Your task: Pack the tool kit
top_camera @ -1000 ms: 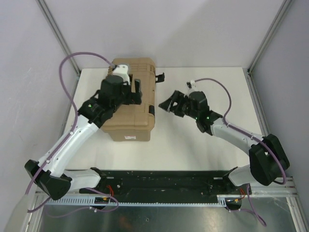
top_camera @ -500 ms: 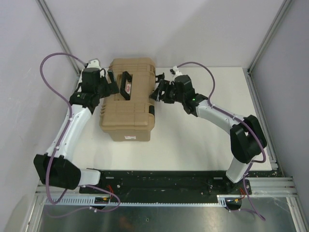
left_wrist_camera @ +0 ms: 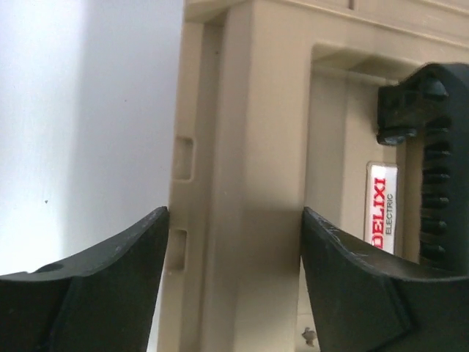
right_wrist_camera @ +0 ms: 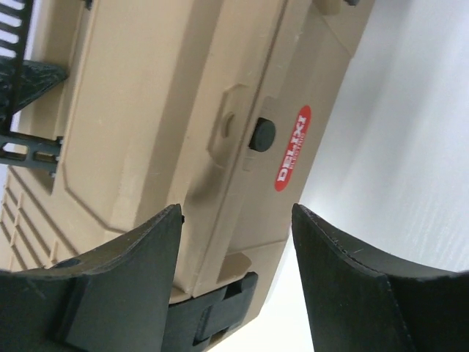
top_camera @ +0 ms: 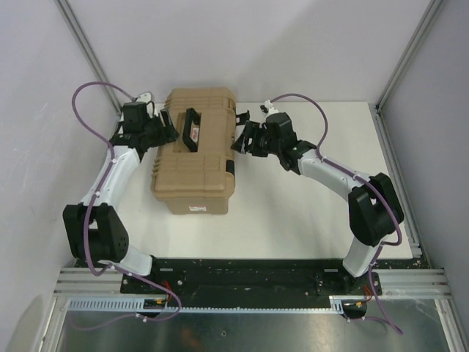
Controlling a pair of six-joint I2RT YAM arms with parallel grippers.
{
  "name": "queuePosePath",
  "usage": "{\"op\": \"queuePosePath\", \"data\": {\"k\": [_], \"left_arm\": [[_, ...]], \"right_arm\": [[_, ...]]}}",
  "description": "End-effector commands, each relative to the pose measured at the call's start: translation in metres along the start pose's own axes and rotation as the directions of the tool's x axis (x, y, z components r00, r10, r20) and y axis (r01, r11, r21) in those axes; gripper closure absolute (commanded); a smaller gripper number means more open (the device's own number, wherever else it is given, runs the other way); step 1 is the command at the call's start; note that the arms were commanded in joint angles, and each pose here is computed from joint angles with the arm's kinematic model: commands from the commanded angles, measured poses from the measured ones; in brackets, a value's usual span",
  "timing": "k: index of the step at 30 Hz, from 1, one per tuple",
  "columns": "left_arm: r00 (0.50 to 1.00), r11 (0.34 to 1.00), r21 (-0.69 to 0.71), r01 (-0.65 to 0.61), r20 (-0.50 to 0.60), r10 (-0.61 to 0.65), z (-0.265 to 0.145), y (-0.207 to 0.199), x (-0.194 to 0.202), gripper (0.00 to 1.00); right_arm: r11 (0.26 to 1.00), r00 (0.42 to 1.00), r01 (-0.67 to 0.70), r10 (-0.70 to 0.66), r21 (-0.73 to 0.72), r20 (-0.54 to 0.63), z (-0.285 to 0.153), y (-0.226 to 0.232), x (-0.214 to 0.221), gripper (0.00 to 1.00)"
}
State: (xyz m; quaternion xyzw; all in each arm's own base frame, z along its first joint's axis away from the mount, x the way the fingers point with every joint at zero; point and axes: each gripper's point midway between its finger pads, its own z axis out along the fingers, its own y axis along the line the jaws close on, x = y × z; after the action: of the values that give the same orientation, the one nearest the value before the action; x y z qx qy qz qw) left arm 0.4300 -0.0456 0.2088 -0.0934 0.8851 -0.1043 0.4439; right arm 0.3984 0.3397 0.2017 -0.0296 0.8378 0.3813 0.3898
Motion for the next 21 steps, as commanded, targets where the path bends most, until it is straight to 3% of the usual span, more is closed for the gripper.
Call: {"op": "queuePosePath", "data": {"k": [1,7,11,15,21], "left_arm": [[0.997,0.981,0.179,-0.071,0.026,0.068,0.005,-0.026,-0.010,0.35],[0.985,0.958,0.232,-0.166,0.073,0.153,-0.003,-0.036,-0.007,0.63],[0.964,0.909,0.322,-0.264,0.097,0.246,-0.013,-0.062,0.005,0.78],[0.940,0.871,0.355,-0.339,0.107,0.323,-0.021,-0.077,0.023,0.83],[0.939,0.846,0.412,-0.338,0.089,0.332,-0.038,-0.085,0.051,0.85]], "right_arm": [[0.999,0.999,-0.013,0.012,0.032,0.033,-0.006,-0.004,-0.020,0.35],[0.994,0.997,-0.073,0.071,0.076,0.032,-0.008,-0.020,-0.022,0.37],[0.990,0.994,-0.109,0.106,0.094,0.040,-0.009,-0.031,-0.026,0.38],[0.987,0.991,-0.124,0.119,0.102,0.056,-0.012,-0.037,-0.033,0.39],[0.982,0.990,-0.136,0.129,0.129,0.064,-0.020,-0.045,-0.038,0.39]]}}
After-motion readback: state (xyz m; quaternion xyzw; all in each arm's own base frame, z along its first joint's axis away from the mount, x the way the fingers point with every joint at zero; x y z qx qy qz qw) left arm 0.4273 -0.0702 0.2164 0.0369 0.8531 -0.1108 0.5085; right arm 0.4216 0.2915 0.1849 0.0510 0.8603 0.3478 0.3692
